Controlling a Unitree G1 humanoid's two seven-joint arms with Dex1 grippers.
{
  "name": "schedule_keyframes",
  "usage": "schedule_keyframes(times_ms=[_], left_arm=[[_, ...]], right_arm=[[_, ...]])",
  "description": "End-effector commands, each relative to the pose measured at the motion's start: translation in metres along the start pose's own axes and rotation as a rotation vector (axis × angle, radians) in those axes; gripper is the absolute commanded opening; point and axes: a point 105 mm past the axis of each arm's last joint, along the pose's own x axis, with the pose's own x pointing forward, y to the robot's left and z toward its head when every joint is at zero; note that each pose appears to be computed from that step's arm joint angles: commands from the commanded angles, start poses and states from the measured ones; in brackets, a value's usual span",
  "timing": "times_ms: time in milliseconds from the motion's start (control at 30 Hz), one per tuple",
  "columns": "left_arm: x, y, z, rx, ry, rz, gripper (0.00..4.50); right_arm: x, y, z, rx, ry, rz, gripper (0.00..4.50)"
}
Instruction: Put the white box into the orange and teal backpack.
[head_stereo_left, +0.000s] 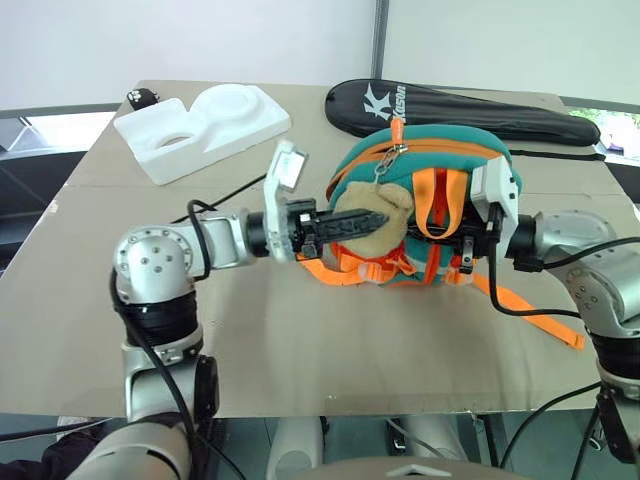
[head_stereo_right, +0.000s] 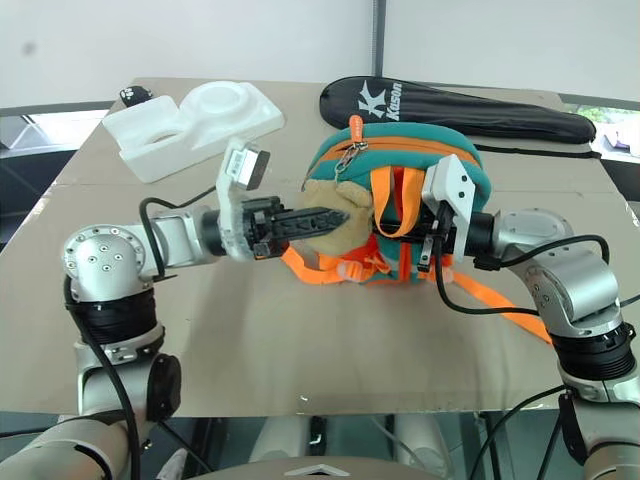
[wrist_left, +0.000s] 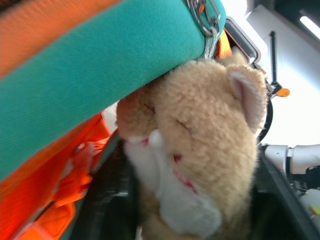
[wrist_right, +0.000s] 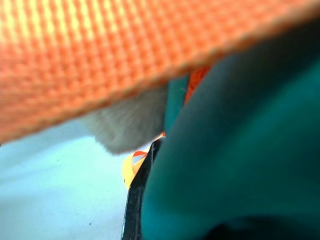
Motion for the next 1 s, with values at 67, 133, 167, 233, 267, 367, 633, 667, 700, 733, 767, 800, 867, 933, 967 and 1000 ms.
schedule_keyframes(times_ms=[67, 133, 167, 233, 267, 367, 633, 667, 700, 733, 767, 800, 867, 933, 967, 1000], left_arm=[[-0.033, -0.022, 0.049, 0.133, -0.114, -0.039, 1.18], [-0.046, -0.03, 0.068, 0.162, -0.175, -0.062, 1.18], [-0.051, -0.03, 0.075, 0.162, -0.202, -0.053, 1.18], [-0.064, -0.022, 0.083, 0.151, -0.248, 0.002, 1.17], [-0.07, -0.018, 0.083, 0.145, -0.257, 0.032, 1.17], [-0.083, -0.003, 0.072, 0.125, -0.25, 0.126, 1.17], [-0.13, 0.076, -0.023, -0.107, -0.13, 0.591, 1.16], [-0.134, 0.085, -0.033, -0.115, -0.12, 0.65, 1.16], [-0.136, 0.093, -0.041, -0.118, -0.115, 0.7, 1.16], [-0.137, 0.099, -0.045, -0.117, -0.117, 0.734, 1.16], [-0.135, 0.102, -0.048, -0.112, -0.123, 0.755, 1.16], [-0.13, 0.105, -0.048, -0.098, -0.127, 0.759, 1.16], [-0.111, 0.109, -0.036, -0.015, -0.173, 0.737, 1.16], [-0.095, 0.106, -0.019, 0.086, -0.221, 0.69, 1.16], [-0.09, 0.103, -0.005, 0.148, -0.263, 0.661, 1.16], [-0.089, 0.102, 0.007, 0.202, -0.286, 0.653, 1.16]], right_arm=[[-0.019, -0.022, 0.03, 0.053, -0.146, -0.165, 0.0], [-0.028, -0.033, 0.037, 0.103, -0.203, -0.241, 0.0], [-0.032, -0.039, 0.038, 0.12, -0.216, -0.276, 0.0], [-0.041, -0.051, 0.04, 0.163, -0.253, -0.358, 0.0], [-0.046, -0.057, 0.041, 0.18, -0.273, -0.398, 0.0], [-0.057, -0.07, 0.044, 0.212, -0.319, -0.488, 0.0], [-0.085, -0.103, 0.045, 0.203, -0.374, -0.758, 0.0], [-0.088, -0.107, 0.046, 0.191, -0.377, -0.79, 0.0], [-0.091, -0.109, 0.047, 0.183, -0.383, -0.821, 0.0], [-0.094, -0.112, 0.047, 0.183, -0.392, -0.843, 0.0], [-0.096, -0.113, 0.048, 0.182, -0.398, -0.865, 0.0], [-0.098, -0.115, 0.048, 0.171, -0.395, -0.883, 0.0], [-0.09, -0.106, 0.047, 0.101, -0.34, -0.844, 0.0], [-0.076, -0.094, 0.043, 0.039, -0.274, -0.771, 0.0], [-0.066, -0.084, 0.039, 0.012, -0.231, -0.706, 0.0], [-0.057, -0.074, 0.032, 0.0, -0.19, -0.662, 0.0]])
